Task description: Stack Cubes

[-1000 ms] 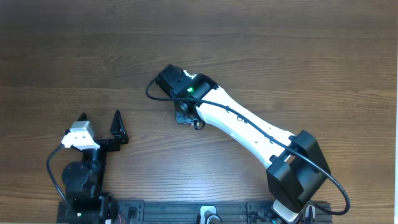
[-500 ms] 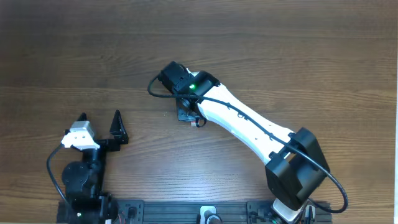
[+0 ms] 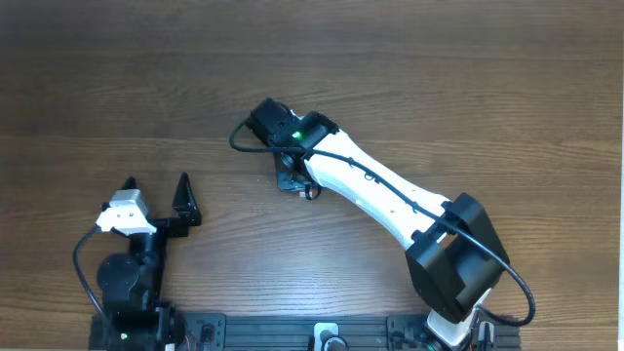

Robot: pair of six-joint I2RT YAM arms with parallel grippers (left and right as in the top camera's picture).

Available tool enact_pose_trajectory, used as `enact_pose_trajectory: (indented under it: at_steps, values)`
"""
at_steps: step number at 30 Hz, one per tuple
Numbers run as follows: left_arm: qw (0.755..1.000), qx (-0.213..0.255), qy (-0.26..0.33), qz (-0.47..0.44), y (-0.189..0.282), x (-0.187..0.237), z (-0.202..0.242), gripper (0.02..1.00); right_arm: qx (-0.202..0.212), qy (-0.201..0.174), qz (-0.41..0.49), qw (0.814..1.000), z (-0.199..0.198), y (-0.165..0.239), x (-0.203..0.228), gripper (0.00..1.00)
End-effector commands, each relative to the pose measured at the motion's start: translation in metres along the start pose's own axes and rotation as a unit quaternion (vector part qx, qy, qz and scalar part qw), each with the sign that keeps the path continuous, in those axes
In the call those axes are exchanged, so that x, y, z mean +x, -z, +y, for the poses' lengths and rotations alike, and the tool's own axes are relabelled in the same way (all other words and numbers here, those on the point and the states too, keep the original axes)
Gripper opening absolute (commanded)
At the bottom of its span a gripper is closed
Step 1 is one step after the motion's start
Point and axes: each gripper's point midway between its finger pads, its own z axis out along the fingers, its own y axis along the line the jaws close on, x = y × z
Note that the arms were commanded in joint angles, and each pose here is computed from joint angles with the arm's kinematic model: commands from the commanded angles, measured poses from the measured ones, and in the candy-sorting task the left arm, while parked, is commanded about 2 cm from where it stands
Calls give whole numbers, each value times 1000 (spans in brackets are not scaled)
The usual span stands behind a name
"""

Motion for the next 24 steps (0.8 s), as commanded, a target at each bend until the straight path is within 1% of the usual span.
enact_pose_trajectory:
  at_steps: [1,7,24]
  values:
    - [1000,2,-5,2,0,2,0,998,-8,-1,-7,1000,4,1,-8,106]
    - [1000,2,-5,2,0,2,0,998,-13,-1,-10,1000,6,1,-10,112]
    - [1000,2,-5,2,0,2,0,1000,-7,0,-3,1000,5,-4,-8,134]
